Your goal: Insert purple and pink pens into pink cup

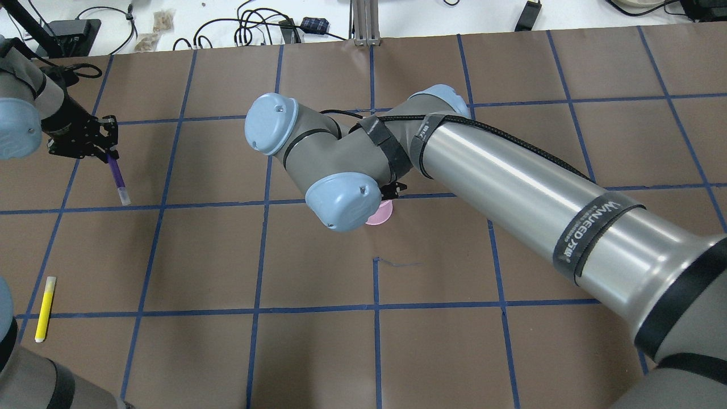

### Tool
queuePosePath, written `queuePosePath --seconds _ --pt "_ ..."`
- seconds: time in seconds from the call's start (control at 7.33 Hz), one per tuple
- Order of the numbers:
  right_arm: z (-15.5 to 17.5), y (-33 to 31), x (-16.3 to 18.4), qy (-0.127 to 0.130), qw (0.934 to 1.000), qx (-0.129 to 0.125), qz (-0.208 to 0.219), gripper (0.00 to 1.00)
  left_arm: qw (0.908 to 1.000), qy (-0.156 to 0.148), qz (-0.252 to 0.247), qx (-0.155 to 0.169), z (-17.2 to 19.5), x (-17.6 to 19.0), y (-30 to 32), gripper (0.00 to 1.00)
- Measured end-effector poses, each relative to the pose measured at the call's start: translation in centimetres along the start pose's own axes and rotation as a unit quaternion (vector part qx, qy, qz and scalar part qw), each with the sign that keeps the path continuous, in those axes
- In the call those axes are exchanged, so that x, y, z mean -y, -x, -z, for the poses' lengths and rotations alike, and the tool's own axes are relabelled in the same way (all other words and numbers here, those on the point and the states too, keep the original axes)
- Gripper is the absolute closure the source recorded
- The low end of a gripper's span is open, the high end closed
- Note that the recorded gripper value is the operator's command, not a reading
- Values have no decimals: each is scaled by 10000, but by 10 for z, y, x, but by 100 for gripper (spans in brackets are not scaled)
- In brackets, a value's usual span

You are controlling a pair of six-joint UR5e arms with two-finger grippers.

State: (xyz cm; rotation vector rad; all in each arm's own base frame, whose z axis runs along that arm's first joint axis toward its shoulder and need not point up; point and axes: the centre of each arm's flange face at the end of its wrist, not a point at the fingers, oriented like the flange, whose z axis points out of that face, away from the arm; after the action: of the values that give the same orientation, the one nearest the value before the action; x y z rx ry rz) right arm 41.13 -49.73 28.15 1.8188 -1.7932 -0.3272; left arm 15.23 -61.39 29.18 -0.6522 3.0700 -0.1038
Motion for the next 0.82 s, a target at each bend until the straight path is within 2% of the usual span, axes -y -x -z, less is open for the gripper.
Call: queuePosePath --seconds 0.14,0.27,0.41,0.55,0.68,0.82 --pt "6 -7 -15 -49 9999 -30 -131 34 9998 -155 -154 -32 10 -3 -24 100" --pt "13 -19 -45 -117 9991 -70 -393 32 9988 -347 -334 -45 21 -8 -51 100" --pt "17 -36 -89 -269 9966 -17 -782 28 9972 -556 -489 -64 32 -13 -74 100" --pt "20 -49 -138 -599 9906 133 -1221 24 9955 -733 -591 -89 45 -21 -97 100" --pt "23 -56 -187 -974 9811 313 -1643 20 9939 -900 -627 -107 58 -32 -125 100" --pt "24 -58 -230 -1235 9709 493 -1993 9 9924 -1057 -616 -114 71 -48 -155 100"
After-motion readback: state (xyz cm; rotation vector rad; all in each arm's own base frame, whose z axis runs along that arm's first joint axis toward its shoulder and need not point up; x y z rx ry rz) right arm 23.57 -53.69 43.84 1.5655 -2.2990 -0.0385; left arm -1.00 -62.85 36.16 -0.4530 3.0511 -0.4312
